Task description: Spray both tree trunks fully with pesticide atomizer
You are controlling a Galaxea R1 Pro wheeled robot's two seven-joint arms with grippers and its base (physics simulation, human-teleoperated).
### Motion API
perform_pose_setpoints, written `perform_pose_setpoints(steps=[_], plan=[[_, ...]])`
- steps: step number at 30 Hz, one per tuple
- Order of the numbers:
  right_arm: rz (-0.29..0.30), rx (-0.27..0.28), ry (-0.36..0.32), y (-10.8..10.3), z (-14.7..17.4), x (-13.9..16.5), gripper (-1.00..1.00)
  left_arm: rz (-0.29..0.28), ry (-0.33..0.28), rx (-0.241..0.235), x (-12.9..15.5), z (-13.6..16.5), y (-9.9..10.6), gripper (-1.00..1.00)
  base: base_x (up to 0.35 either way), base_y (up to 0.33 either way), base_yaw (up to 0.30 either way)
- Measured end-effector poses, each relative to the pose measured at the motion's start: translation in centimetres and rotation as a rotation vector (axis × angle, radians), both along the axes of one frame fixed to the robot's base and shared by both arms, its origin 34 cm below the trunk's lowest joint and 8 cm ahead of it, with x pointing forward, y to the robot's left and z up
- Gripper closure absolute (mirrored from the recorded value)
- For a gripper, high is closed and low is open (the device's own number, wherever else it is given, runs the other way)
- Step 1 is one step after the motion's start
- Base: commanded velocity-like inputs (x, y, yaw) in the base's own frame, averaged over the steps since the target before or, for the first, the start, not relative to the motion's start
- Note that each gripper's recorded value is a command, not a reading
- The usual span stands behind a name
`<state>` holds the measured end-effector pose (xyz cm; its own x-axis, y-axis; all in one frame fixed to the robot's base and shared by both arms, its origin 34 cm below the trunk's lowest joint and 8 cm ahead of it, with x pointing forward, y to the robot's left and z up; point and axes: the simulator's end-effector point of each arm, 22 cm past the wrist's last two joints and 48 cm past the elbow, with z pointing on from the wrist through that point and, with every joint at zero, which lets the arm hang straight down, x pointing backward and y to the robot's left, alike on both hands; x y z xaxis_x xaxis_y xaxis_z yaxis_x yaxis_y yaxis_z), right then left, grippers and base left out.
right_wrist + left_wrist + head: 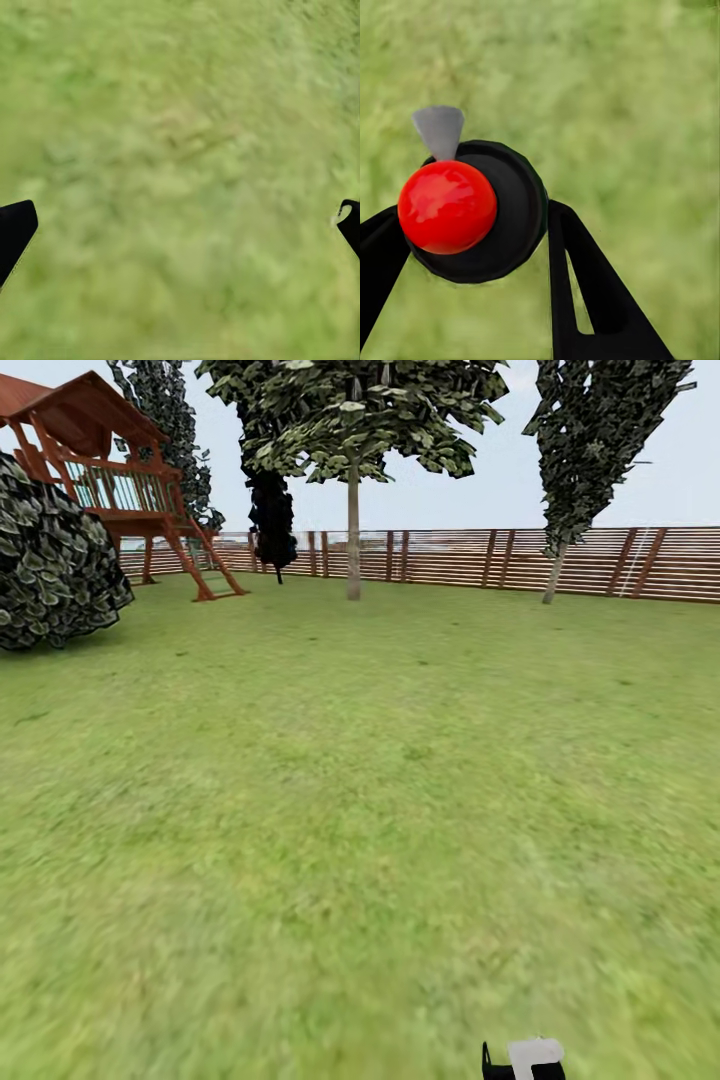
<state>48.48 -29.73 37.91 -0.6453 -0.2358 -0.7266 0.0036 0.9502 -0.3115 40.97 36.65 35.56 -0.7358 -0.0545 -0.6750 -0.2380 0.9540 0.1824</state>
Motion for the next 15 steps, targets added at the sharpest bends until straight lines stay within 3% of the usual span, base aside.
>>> perform_pose_setpoints(steps=[15], plan=[[0.0, 0.0, 0.0, 0.0, 0.0, 0.0, -1.0, -0.002, 0.0, -0.001, 0.01, -0.02, -0.12, 1.0, 0.338, 0.0, 0.0]])
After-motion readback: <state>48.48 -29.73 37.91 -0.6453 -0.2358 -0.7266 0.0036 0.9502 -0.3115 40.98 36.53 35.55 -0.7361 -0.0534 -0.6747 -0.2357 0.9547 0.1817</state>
